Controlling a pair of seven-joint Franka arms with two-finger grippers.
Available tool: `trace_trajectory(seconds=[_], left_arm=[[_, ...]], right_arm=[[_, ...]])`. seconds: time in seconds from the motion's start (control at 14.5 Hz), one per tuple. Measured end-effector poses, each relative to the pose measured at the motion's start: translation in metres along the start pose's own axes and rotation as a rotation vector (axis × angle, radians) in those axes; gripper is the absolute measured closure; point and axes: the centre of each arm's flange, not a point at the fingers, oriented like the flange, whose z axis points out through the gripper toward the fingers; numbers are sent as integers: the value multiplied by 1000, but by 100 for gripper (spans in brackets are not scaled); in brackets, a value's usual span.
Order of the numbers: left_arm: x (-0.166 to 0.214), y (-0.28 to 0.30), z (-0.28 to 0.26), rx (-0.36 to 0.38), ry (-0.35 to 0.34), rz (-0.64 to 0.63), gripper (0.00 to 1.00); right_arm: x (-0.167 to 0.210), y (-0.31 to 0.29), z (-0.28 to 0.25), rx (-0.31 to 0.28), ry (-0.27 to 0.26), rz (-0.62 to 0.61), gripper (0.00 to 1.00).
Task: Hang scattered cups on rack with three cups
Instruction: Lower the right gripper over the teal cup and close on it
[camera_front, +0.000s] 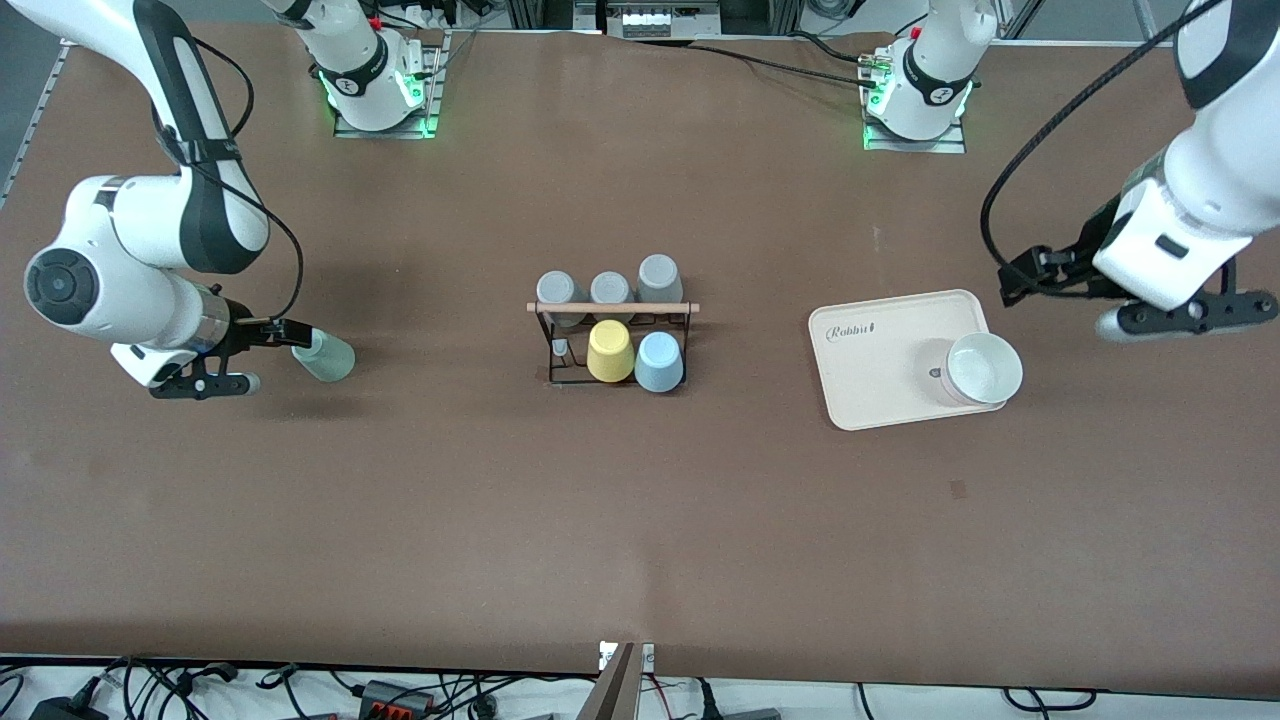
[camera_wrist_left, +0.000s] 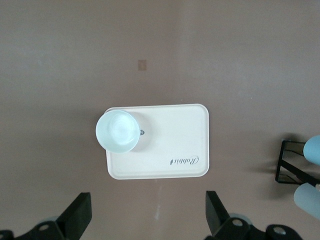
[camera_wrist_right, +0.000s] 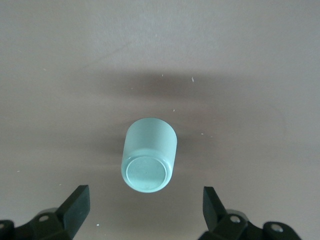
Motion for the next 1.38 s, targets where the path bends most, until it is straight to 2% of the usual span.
trace_trajectory(seconds=[0.21, 0.41, 0.62, 0.83, 1.38], left_arm=[[-21, -23, -22, 4, 33, 51, 0], [-10, -21, 12, 6, 5, 67, 0], [3, -11, 40, 4, -17, 60, 0], [6, -12, 38, 0, 1, 25, 0], [3, -7, 29, -3, 18, 31, 0]], right_arm=[[9, 0, 32, -2, 4, -1, 0], [14, -1, 55, -2, -7, 9, 0], [12, -10, 63, -4, -23, 19, 0], [9, -19, 68, -6, -35, 22, 0], [7, -13, 79, -7, -35, 31, 0]])
